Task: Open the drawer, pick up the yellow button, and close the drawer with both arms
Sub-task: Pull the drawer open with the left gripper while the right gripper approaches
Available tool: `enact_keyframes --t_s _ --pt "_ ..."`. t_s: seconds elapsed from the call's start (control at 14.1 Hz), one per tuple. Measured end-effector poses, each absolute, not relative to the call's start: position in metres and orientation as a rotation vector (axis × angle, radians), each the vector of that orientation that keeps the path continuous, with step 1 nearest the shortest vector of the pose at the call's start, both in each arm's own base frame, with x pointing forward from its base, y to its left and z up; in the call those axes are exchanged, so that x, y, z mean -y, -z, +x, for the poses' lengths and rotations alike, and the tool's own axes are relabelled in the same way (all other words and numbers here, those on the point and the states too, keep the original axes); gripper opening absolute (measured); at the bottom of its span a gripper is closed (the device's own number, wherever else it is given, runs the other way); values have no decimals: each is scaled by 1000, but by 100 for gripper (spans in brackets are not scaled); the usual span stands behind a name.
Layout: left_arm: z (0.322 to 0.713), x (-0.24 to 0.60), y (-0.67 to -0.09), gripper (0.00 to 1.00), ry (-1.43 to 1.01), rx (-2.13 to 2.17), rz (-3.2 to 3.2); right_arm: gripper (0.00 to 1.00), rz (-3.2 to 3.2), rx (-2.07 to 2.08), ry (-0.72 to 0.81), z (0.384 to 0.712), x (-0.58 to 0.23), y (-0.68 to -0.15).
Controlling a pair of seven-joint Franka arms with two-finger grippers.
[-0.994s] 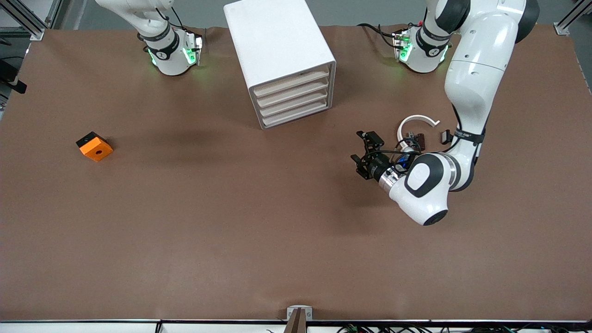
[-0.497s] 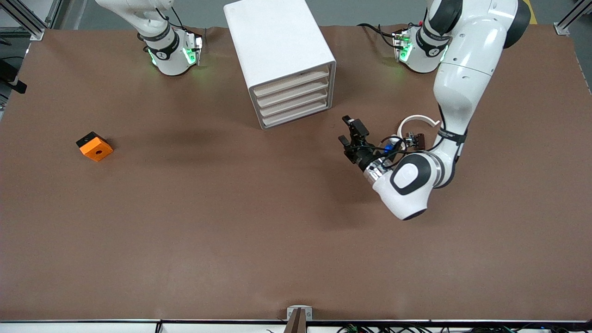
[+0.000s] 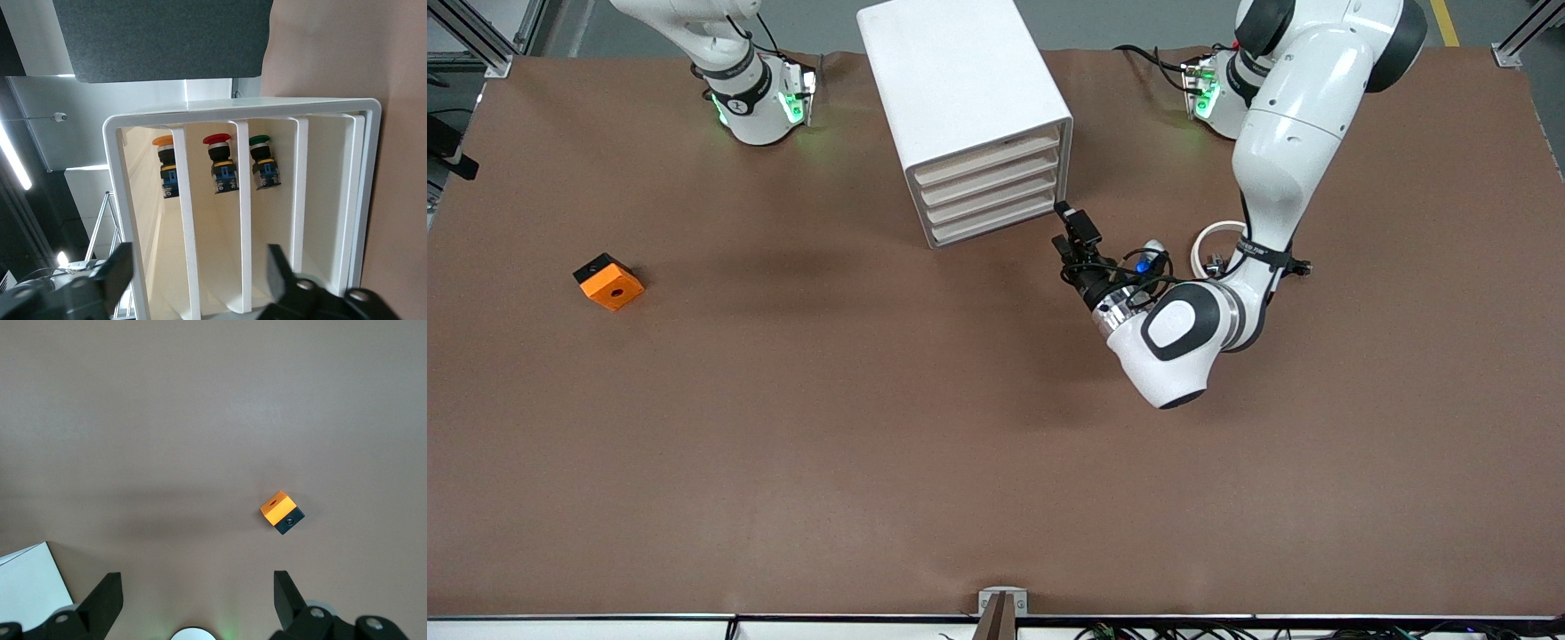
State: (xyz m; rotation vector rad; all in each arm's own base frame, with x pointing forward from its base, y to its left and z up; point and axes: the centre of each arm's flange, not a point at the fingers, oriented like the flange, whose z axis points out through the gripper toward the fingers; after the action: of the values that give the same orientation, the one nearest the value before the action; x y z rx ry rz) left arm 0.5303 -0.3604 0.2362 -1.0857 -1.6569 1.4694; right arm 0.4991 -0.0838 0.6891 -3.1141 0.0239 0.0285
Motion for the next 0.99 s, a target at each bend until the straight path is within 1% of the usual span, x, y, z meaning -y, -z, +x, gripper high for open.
enact_keyframes --t_s 0.07,0.14,0.21,0.5,0.57,0.85,0.99 --pt "526 366 -237 67 -1466 1647 -1092 100 -3114 -24 -29 499 84 -689" --pt "521 374 -237 59 -1462 1635 -1099 100 -3114 -24 -29 499 84 -689" --pt "515 382 -238 56 -1457 1621 -1108 100 -3114 -24 -30 499 84 -689" --pt "494 408 -241 56 -1444 1561 -1123 100 -3112 -27 -53 504 85 -681" --pt "490 409 -240 54 -1435 1544 -1105 100 -3111 -26 -71 508 85 -675" --pt "476 402 -230 54 -1421 1493 -1053 100 -3107 -25 -131 522 85 -655" --pt "469 399 -225 54 -1416 1476 -1031 100 -3102 -25 -186 532 86 -636"
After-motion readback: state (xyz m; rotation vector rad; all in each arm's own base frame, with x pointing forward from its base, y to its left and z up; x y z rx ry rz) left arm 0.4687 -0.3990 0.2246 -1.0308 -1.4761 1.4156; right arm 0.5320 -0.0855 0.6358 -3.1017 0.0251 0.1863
